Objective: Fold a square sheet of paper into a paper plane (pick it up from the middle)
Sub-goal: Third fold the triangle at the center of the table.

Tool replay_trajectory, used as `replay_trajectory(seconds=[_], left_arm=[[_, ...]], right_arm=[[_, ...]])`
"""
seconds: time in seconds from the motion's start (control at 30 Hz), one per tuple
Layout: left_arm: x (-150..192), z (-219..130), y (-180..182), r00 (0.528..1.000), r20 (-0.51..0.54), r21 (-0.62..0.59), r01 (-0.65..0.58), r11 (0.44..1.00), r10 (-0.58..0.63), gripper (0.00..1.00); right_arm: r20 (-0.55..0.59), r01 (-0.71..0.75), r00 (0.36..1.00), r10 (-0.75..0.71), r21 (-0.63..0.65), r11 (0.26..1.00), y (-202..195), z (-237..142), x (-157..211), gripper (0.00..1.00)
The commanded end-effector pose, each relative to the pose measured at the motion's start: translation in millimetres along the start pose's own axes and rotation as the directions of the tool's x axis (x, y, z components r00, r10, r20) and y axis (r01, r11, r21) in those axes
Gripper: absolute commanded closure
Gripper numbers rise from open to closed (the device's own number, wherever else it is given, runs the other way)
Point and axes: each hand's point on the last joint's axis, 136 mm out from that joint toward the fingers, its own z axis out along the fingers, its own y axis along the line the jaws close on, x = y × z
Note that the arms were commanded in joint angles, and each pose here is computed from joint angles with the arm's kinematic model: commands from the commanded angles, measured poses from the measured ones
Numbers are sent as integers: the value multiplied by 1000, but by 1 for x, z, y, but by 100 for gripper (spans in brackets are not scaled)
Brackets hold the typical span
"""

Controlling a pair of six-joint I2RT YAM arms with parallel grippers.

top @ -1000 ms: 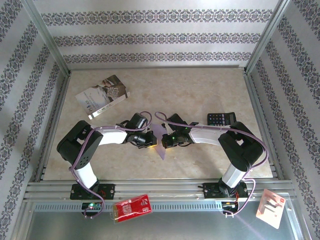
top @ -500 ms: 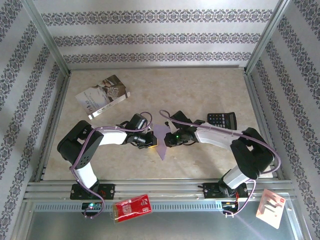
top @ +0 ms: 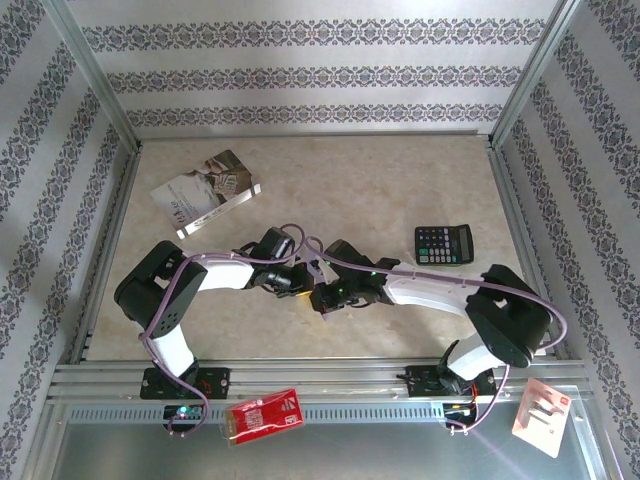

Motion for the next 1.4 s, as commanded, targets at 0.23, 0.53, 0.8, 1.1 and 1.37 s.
replay_trajectory(seconds=[0.23, 0.53, 0.8, 1.1, 1.37], left_arm=[[13, 4, 36, 999, -38, -119, 32, 992, -36, 92], [15, 6, 41, 998, -42, -129, 36, 991, -42, 92], [16, 6, 46, 998, -41, -147, 37, 988, -44, 93], [18, 6, 50, 998, -47, -162, 37, 986, -45, 93], [18, 6, 49, 998, -49, -158, 37, 987, -45, 93]], right_arm=[[-67, -35, 997, 41, 82, 996, -37, 26, 24, 100], [-112, -71, 990, 84, 119, 990, -58, 31, 54, 100], [-151, -82, 983, 100, 120, 989, -56, 26, 83, 100], [-151, -83, 983, 100, 115, 990, -54, 13, 99, 100], [-51, -74, 996, 73, -6, 997, -21, -6, 65, 100]])
